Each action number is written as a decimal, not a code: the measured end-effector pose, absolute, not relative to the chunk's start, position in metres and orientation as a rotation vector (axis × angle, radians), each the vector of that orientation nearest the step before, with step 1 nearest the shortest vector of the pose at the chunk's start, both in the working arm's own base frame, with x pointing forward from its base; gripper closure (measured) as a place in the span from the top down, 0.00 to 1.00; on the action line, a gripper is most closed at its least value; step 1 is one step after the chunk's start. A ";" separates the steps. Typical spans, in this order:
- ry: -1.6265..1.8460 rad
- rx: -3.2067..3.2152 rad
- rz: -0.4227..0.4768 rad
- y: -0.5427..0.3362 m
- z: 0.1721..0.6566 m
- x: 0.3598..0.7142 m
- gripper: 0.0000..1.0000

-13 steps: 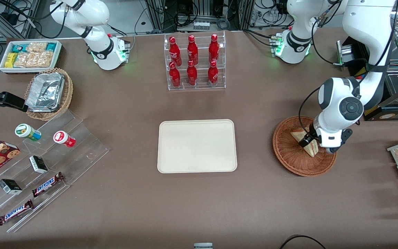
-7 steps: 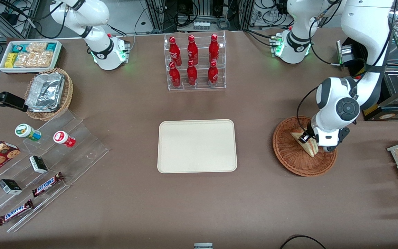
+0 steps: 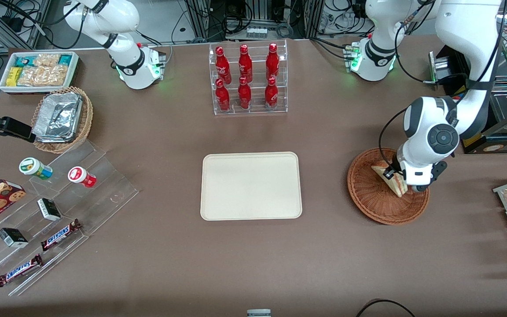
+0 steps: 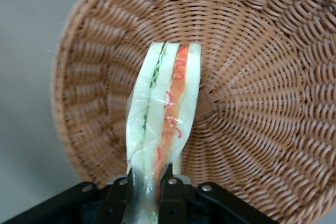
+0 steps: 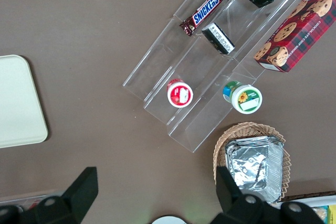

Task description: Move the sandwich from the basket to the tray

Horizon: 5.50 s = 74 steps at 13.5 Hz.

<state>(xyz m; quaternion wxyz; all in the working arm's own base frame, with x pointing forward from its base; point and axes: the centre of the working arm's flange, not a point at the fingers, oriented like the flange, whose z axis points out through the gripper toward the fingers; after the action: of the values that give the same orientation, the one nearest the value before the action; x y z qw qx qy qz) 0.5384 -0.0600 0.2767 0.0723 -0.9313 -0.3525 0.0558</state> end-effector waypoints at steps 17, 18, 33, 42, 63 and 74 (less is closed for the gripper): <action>-0.382 -3.115 0.062 -0.327 0.425 0.536 0.15; -0.346 -3.133 0.079 -0.343 0.420 0.536 0.15; -0.078 -3.186 0.236 -0.459 0.265 0.548 0.15; -0.145 -3.165 0.168 -0.462 0.255 0.560 0.15; -0.147 -3.120 0.015 -0.462 0.304 0.568 1.00; -0.370 -3.099 -0.096 -0.267 0.441 0.659 1.00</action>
<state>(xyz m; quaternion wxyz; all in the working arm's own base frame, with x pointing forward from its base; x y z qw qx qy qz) 0.6585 -0.2674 0.4405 0.0098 -0.9924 -0.1186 -0.0307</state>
